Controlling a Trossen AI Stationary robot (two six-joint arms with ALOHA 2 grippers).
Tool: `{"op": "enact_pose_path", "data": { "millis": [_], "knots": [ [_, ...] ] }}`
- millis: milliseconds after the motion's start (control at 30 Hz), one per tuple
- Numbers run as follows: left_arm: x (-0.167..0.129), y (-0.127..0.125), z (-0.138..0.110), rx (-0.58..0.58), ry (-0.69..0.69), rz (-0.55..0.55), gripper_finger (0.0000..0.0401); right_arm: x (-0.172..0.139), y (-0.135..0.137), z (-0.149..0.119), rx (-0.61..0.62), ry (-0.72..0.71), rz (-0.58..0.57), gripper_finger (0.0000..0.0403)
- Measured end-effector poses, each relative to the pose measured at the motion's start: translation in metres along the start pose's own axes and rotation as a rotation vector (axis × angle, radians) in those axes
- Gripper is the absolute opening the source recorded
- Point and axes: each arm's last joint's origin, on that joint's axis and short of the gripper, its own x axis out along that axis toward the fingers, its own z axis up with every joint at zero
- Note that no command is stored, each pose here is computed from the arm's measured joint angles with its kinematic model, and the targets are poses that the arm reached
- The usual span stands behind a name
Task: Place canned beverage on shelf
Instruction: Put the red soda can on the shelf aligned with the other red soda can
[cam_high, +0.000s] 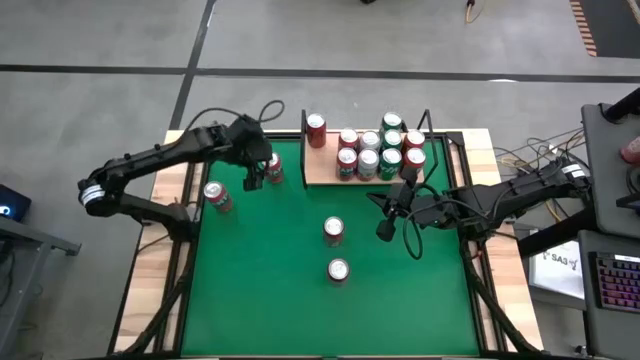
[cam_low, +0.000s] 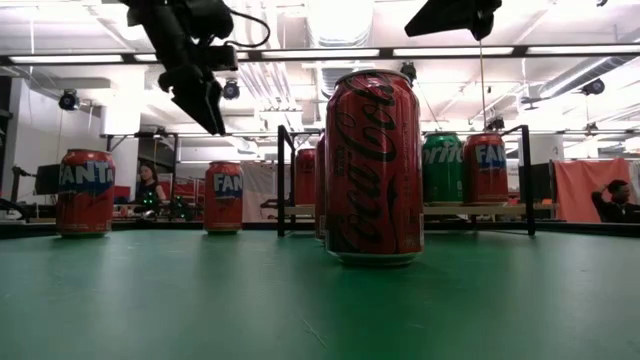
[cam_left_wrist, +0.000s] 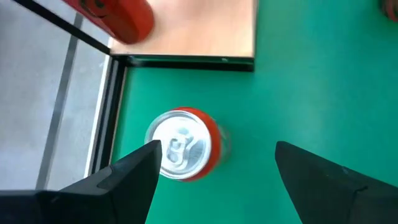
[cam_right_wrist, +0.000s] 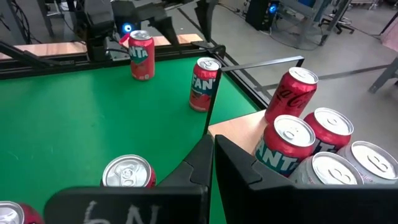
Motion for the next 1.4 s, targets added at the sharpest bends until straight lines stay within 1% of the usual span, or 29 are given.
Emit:
{"op": "enact_pose_path", "data": {
  "millis": [167,267,600,833,1167,1400],
  "knots": [
    [0.005,0.014,-0.002,-0.032,-0.02,0.027,0.0297,0.0,0.0,0.0,0.0,-0.001,0.0,0.0009],
    [0.011,0.017,0.0,-0.056,-0.031,0.013,0.0297,0.0,0.0,0.0,0.0,-0.001,0.0,0.0009],
    [0.046,0.02,0.002,-0.064,0.035,-0.035,0.0297,0.0,0.0,0.0,0.0,-0.001,0.0,0.0009],
    [0.062,0.021,0.003,-0.067,0.061,-0.045,0.0297,0.0,0.0,0.0,-0.01,0.0,0.0,0.0009],
    [0.061,0.022,0.003,-0.088,0.07,-0.037,0.0297,0.0,0.0,0.0,-0.012,0.0,0.0,0.0009],
    [0.045,0.02,0.0,-0.124,0.057,-0.029,0.0297,0.0,0.0,0.0,-0.023,-0.003,-0.001,0.0009]
  ]
}}
